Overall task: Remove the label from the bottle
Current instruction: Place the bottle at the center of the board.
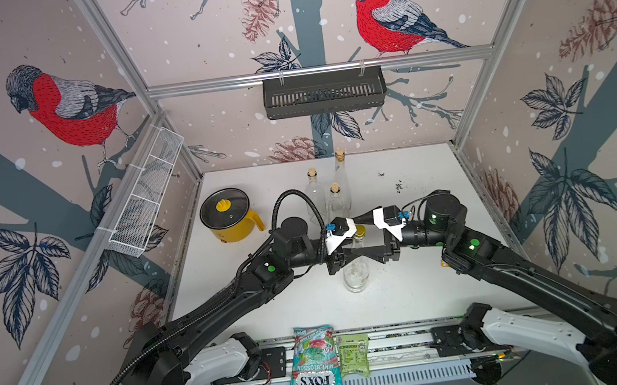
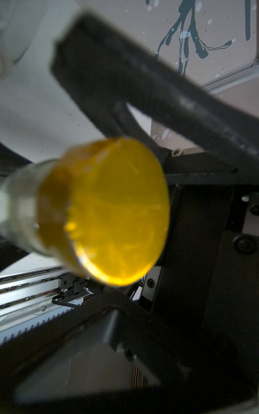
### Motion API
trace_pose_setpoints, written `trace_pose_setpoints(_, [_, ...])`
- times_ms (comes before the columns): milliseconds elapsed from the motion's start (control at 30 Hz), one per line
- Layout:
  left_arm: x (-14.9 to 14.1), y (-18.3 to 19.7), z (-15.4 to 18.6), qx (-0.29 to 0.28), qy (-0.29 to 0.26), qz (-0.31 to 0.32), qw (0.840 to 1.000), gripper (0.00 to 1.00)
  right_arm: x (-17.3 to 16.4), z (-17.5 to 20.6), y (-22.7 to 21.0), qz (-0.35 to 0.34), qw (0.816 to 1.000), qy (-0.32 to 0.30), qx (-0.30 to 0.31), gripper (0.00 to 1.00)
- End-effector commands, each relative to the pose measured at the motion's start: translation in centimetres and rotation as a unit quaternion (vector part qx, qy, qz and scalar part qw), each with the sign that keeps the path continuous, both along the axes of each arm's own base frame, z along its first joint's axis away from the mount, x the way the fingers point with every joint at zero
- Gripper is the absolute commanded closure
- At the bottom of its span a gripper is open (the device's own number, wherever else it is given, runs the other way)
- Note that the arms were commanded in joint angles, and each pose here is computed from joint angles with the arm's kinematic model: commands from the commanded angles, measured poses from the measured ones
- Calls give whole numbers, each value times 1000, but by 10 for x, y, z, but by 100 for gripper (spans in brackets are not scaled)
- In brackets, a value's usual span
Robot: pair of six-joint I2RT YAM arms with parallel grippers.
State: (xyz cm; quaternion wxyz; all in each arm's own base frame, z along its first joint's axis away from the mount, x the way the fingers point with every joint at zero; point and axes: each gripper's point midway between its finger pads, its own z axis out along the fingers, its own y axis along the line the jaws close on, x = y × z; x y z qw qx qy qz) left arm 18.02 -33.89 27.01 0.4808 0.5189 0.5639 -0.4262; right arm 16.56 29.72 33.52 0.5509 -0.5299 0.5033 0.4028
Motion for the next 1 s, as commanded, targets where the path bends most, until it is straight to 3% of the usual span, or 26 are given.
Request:
trace_pose_setpoints(0, [3,0,-6,13,2,6,1000,100,6,8,-10,-30,999,-13,14,19])
trace_pose_setpoints(233, [11,0,-9,21,8,25,999,100,10,-2,-47,-92,996,-3,10,12])
trace_pose_setpoints(267, [12,0,-8,20,7,28,999,94,11,-2,-53,-107,994,-2,18,10])
trace_pose_setpoints(333, [14,0,-6,18,5,34,999,74,15,1,-64,-139,990,-1,39,6])
trace_pose_setpoints(533, [17,0,0,10,-3,42,999,43,44,1,-91,-254,962,42,96,2])
trace_pose_setpoints(967, [20,-3,22,-13,-29,41,999,12,101,-42,-121,-390,903,151,98,1])
